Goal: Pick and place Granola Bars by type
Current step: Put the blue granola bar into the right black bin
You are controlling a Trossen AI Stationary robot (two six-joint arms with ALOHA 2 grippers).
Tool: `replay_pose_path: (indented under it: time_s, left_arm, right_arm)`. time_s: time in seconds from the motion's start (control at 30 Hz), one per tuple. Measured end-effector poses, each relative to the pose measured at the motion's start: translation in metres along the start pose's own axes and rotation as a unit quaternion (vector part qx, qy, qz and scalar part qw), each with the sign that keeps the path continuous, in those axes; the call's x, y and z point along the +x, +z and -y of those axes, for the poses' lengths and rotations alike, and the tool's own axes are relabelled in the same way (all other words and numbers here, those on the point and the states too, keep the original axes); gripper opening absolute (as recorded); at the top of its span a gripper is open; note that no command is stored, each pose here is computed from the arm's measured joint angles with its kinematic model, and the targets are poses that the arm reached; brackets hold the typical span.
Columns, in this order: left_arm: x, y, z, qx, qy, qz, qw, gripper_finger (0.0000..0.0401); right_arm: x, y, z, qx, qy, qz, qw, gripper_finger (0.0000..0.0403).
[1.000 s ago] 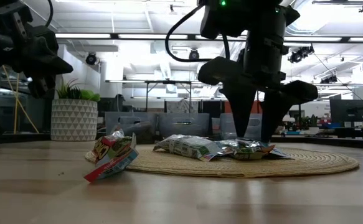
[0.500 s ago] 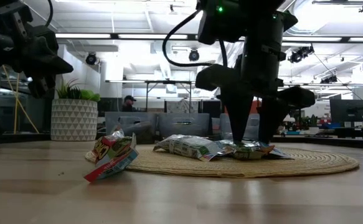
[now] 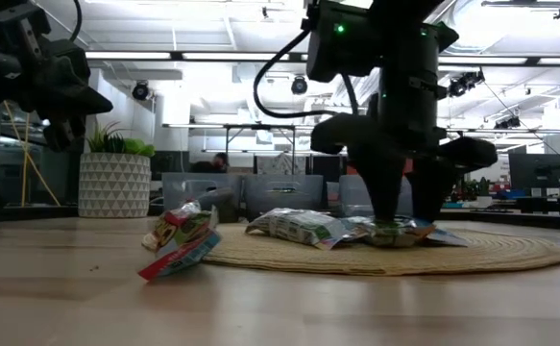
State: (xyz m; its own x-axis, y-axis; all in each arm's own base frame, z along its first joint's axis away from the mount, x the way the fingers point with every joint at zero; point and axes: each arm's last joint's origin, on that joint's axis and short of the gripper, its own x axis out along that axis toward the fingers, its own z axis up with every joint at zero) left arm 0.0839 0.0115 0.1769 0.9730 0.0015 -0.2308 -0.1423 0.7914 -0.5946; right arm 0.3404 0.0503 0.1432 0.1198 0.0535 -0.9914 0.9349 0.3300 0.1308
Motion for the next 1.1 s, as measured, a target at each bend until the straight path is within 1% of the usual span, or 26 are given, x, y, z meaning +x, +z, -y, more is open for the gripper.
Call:
replay_pose_path:
  time_s: [0.3, 0.5, 0.63, 0.87, 0.93, 1.1]
  left_arm:
    - [0.0, 0.0, 0.0, 0.0, 0.0, -0.001, 1.0, 0.001]
    - [0.0, 0.0, 0.0, 0.0, -0.001, -0.001, 1.0, 0.001]
    - [0.0, 0.0, 0.0, 0.0, -0.001, -0.001, 1.0, 0.001]
    - [0.0, 0.0, 0.0, 0.0, -0.001, -0.001, 1.0, 0.001]
    - [0.0, 0.0, 0.0, 0.0, -0.001, -0.001, 1.0, 0.001]
    - [0.0, 0.0, 0.0, 0.0, -0.001, -0.001, 1.0, 0.001]
  right_arm:
    - [0.0, 0.0, 0.001, -0.007, -0.006, -0.003, 1.0, 0.0115]
    - [0.0, 0.0, 0.001, -0.007, -0.004, -0.003, 1.0, 0.0087]
    - [-0.005, -0.001, 0.0, -0.009, 0.01, 0.002, 1.0, 0.0077]
    - [-0.031, 0.0, 0.001, -0.009, 0.048, 0.041, 0.998, 0.0073]
    - [-0.042, 0.0, 0.001, -0.008, 0.063, 0.052, 0.997, 0.0072]
    - [-0.073, 0.0, 0.006, -0.003, 0.107, 0.102, 0.989, 0.0072]
